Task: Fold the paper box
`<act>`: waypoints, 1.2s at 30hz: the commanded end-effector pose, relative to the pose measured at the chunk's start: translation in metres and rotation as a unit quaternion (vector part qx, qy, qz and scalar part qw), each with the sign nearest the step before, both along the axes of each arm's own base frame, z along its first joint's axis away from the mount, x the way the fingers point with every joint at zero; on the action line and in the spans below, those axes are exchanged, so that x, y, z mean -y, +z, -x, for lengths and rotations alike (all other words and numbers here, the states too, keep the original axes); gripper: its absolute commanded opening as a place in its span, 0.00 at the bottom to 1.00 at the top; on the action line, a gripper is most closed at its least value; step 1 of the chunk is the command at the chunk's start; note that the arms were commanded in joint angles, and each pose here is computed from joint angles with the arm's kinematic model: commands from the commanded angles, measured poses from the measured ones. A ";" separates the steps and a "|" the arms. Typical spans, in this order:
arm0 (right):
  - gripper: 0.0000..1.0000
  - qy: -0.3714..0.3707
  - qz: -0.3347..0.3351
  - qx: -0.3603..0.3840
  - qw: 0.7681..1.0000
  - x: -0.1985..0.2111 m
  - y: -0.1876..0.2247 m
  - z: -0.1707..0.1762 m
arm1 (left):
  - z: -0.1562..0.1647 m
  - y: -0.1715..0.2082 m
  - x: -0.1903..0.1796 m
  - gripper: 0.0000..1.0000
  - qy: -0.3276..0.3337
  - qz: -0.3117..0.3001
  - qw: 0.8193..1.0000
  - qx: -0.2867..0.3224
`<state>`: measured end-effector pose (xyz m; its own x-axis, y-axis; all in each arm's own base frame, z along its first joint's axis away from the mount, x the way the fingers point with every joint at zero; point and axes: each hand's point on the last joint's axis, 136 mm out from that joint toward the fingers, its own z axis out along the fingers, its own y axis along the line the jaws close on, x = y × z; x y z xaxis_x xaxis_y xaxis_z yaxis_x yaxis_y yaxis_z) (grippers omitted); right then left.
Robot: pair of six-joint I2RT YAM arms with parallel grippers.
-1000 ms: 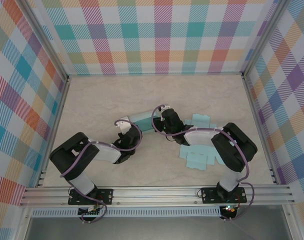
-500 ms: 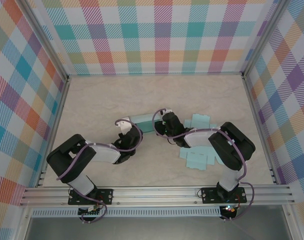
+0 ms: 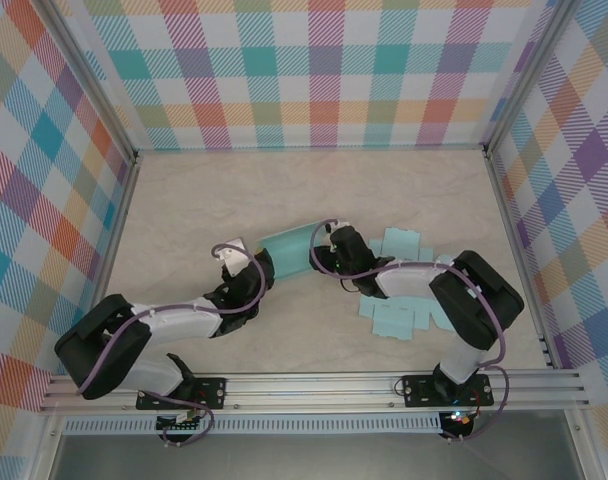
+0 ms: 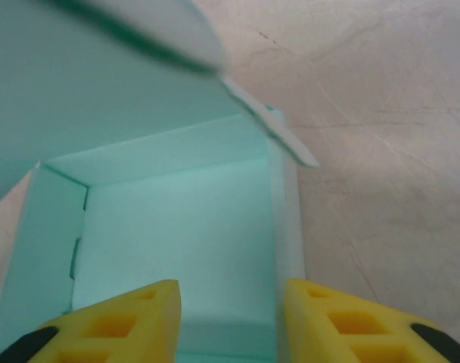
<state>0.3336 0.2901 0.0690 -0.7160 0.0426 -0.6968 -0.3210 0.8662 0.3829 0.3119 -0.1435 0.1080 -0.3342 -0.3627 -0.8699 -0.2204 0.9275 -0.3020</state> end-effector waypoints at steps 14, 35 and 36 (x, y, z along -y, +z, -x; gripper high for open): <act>0.64 0.027 0.036 0.032 0.998 0.030 0.072 0.025 | 0.034 0.049 -0.002 0.71 -0.057 0.022 0.998 0.029; 0.65 0.213 0.137 0.047 0.966 0.017 0.085 -0.010 | 0.004 0.077 0.006 0.60 -0.264 -0.151 0.950 -0.074; 0.65 0.217 0.139 0.047 0.965 0.015 0.083 -0.011 | 0.003 0.075 0.010 0.60 -0.272 -0.149 0.948 -0.077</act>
